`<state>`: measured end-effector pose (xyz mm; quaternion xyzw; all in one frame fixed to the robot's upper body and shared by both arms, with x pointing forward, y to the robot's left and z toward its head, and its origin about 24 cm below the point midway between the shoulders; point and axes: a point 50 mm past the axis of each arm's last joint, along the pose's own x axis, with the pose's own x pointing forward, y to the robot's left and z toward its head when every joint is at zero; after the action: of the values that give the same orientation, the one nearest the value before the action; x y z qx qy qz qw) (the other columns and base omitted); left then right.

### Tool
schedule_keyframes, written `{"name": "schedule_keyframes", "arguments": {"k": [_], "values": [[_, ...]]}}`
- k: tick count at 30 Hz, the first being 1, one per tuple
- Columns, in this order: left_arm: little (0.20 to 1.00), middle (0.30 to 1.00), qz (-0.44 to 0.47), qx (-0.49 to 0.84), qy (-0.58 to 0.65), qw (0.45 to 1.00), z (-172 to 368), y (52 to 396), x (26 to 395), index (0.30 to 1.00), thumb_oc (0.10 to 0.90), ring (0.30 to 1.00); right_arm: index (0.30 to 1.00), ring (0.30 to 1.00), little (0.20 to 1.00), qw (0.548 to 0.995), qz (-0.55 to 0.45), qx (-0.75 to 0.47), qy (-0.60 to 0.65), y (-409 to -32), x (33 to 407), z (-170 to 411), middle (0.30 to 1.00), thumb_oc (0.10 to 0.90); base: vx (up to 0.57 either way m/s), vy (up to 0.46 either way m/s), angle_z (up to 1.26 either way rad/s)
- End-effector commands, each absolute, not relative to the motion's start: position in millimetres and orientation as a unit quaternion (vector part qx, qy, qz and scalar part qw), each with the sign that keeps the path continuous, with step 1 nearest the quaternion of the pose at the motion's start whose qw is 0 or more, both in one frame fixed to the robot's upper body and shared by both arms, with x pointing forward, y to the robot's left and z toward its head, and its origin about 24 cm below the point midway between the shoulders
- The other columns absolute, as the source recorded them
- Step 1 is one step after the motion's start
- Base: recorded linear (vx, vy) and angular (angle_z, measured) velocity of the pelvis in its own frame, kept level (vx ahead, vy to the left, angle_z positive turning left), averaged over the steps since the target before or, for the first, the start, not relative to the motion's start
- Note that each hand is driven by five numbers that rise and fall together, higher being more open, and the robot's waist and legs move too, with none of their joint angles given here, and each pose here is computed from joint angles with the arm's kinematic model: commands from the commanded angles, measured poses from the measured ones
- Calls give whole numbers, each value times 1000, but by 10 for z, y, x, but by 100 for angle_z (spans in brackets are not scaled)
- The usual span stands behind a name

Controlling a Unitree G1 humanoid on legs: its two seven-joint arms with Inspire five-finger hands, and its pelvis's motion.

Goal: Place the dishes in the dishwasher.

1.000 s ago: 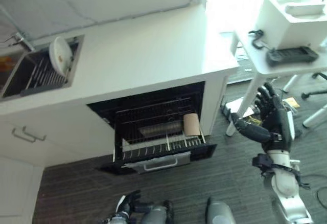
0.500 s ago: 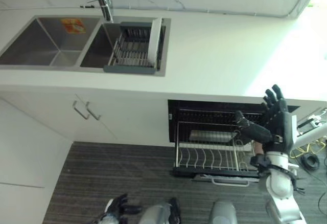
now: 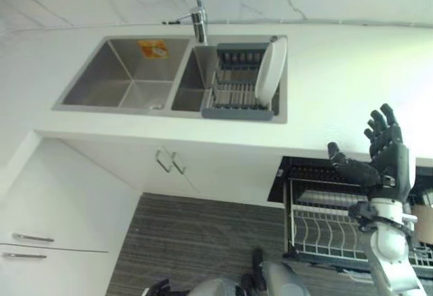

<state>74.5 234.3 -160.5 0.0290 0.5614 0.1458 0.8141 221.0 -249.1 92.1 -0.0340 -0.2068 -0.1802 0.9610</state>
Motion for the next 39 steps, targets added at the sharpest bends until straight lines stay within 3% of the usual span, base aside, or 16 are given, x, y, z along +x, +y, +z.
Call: {"name": "schedule_keyframes", "arguments": {"k": [1,12,21,24,30,39], "values": [[900,900,137,51,551,822,-1578,2403,762,900,800,900,900,900,900,916,-161,-46,-364,-2456,2276,1570,900,800,115,289,-71],[900,900,57,102,571,813,-1629,2325,622,900,800,900,900,900,900,907,-186,-30,-378,-2485,2275,1609,900,800,120,268,-53],[900,900,101,66,579,806,-1630,2394,527,900,800,900,900,900,900,915,-150,-12,-375,-2370,2268,1571,900,800,27,135,-32],[900,900,159,22,565,810,-1611,2431,539,900,800,900,900,900,900,915,-111,1,-387,-2228,2354,1598,900,800,-168,-86,-148],[900,900,141,29,579,803,-1634,2370,467,900,800,900,900,900,900,900,-127,-8,-417,-2228,2373,1741,900,800,-21,-116,-25],[900,900,124,49,596,792,-1656,2338,373,900,800,900,900,900,900,927,-68,18,-368,-2261,2533,1822,900,800,51,-55,-5]]}}
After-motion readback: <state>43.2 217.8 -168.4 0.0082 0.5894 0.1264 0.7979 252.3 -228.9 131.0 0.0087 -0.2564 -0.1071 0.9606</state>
